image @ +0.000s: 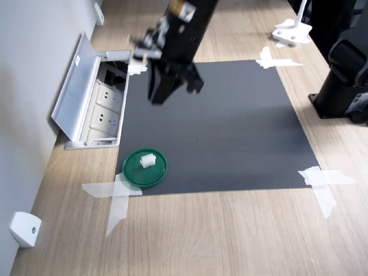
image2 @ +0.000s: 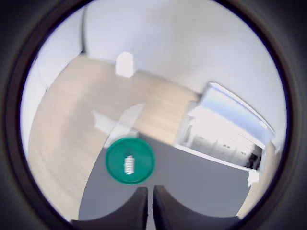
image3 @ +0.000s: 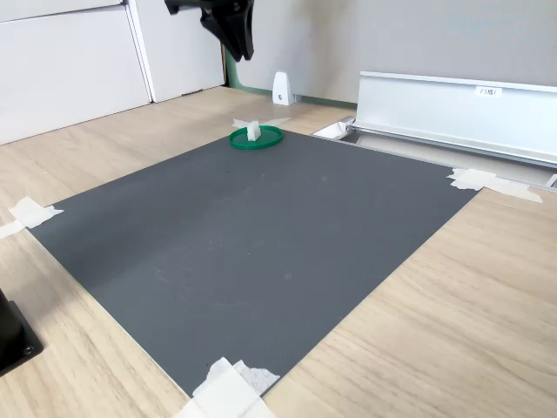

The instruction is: Grasp a white terminal and put it on the green lid.

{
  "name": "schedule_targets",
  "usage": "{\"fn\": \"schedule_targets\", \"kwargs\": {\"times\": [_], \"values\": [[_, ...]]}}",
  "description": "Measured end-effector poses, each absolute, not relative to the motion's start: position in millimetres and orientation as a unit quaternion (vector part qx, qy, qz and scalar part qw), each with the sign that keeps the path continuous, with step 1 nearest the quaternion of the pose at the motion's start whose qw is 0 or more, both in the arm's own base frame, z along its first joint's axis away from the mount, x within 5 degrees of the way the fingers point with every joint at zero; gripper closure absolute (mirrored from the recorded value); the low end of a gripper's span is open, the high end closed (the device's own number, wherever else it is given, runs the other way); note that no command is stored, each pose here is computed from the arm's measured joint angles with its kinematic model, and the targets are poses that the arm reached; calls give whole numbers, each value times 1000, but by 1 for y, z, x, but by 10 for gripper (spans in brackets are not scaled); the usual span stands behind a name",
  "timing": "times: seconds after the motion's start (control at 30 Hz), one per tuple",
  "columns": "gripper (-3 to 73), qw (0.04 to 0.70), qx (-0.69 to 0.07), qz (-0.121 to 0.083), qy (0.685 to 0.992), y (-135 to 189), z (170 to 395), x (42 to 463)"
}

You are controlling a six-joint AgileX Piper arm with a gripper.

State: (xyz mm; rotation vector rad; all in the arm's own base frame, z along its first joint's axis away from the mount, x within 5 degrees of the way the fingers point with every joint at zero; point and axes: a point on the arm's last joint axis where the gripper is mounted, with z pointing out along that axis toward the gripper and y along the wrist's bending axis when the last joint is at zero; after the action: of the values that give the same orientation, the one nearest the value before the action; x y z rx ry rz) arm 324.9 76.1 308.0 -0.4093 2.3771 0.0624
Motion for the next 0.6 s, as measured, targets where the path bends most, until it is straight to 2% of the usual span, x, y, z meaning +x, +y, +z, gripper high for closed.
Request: {"fn": "schedule_targets", "kwargs": {"times": [0.03, 0.17, 0.3, 0.47, 0.6], "values": [[692, 378, -143, 23, 914, 70, 311, 318], [700, 471, -118, -6, 874, 44, 325, 287], [700, 535, -70, -19, 842, 16, 327, 253], [700, 582, -7, -48, 812, -14, 316, 206], [700, 599, 12, -63, 798, -20, 303, 168]]}}
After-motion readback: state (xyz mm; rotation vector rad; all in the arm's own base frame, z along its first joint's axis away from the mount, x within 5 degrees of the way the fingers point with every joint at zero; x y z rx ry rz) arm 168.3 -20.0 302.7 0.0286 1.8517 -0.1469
